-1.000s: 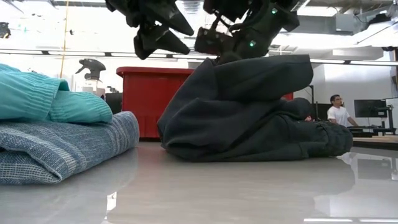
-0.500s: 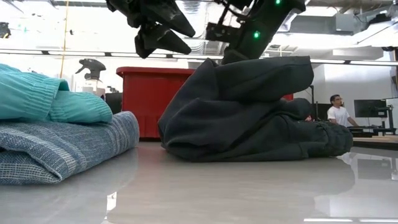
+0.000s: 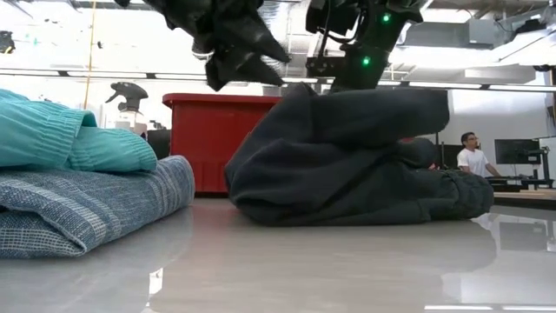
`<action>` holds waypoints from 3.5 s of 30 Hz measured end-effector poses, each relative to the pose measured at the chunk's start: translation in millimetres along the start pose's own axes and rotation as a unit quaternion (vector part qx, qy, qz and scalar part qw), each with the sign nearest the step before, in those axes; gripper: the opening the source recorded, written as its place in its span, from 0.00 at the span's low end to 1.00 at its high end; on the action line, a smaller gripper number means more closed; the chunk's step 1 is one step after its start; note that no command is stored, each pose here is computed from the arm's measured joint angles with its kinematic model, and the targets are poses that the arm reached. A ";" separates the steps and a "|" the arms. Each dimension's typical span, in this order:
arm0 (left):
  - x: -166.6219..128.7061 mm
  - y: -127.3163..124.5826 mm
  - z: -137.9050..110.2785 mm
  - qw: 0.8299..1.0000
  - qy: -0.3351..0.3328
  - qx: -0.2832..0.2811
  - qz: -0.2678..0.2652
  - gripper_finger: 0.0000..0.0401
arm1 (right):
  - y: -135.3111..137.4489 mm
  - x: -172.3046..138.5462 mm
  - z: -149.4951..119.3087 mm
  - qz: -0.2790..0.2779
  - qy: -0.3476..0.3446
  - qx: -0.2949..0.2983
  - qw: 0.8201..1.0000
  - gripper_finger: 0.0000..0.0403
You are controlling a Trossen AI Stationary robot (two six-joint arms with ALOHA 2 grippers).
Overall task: Fold Laundry from Bin
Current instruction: Fold the black shorts from the red organizer bin
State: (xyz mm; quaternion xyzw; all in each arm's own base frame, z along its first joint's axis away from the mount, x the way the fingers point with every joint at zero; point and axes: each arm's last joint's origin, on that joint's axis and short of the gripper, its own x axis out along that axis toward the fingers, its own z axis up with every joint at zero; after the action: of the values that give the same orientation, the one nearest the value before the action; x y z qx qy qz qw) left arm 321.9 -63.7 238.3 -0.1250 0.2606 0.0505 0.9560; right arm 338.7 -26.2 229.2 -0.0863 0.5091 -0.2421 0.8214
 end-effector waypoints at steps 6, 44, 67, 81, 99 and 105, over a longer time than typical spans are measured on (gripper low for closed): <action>28.7 -4.6 -8.1 0.999 -0.011 -0.004 -0.050 0.44 | -10.1 1.1 -1.6 0.022 0.014 0.010 1.000 0.09; 15.3 5.3 -5.4 1.000 0.019 0.010 -0.018 0.44 | 22.8 -45.5 -13.1 0.274 -0.050 -0.159 0.947 0.42; 15.3 6.2 -6.5 1.000 0.021 0.015 -0.005 0.44 | 37.6 -19.1 -15.3 0.261 -0.010 -0.189 0.947 0.05; 18.4 8.4 -7.8 0.998 0.011 0.044 0.033 0.44 | 14.2 -54.7 -26.2 0.257 0.015 -0.128 0.958 0.05; 76.6 2.3 -36.1 0.997 -0.004 0.024 -0.073 0.44 | 18.8 -62.8 -44.9 0.230 0.106 -0.116 0.960 0.09; 76.9 2.6 -37.5 0.997 0.005 0.026 -0.079 0.44 | 20.4 -70.1 -47.6 0.237 0.106 -0.116 0.959 0.09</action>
State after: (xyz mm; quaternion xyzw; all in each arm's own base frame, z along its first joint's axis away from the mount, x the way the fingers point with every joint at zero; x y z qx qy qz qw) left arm 369.3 -68.8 167.2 -0.1206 0.2560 -0.0324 0.9586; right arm 277.6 30.6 254.8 -0.0314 0.6239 0.0124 0.7808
